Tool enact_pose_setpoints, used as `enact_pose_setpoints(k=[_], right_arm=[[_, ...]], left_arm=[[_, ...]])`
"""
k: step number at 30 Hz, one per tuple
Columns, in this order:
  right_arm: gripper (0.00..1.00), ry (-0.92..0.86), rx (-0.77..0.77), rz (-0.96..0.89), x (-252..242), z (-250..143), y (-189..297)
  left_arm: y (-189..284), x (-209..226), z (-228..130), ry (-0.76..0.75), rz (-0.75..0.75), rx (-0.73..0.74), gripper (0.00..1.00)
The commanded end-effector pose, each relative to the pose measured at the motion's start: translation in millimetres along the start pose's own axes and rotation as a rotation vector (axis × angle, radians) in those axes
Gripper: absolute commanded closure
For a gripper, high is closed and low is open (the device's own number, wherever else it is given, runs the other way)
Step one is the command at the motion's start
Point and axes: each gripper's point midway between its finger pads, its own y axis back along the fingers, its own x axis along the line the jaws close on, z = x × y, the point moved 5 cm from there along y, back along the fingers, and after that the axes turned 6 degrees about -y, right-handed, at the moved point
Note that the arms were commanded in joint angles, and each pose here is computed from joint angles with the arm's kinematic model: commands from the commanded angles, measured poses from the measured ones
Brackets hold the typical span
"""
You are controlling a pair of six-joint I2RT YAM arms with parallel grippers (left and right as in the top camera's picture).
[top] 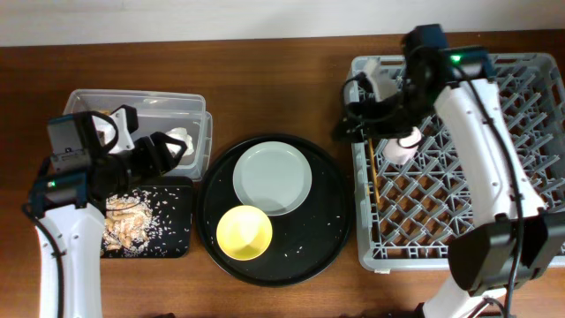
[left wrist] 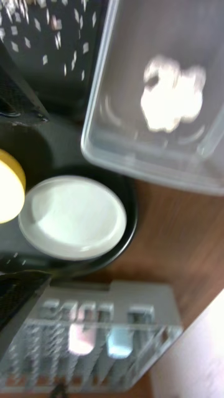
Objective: Sort waste into correct bins and load items into the dishwasher rack
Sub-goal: 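Reach the right gripper to the yellow bowl and grasp its rim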
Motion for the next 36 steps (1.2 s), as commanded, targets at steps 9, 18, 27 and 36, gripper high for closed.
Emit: enact_pose_setpoints(k=[9,18,27,36], right_arm=[[0.28,0.451,0.173,-0.060,156.8,-88.8,-174.9],[0.44,0.665,0.102,-0.072,167.4,-141.8,-251.3],[0.52,0.682,0.051,-0.041,152.7,-147.0,-271.8],[0.57,0.664,0.099,-0.090,137.0,-152.7,-284.1]], left_arm=[[29.7,61.0,8.7,0.144,0.179,-0.086,0.01],[29.7,61.0,8.7,0.143,0.179,-0.086,0.01],[29.7,61.0,8.7,0.144,0.179,-0.086,0.01],[29.7,61.0,8.7,0.143,0.179,-0.086,0.01]])
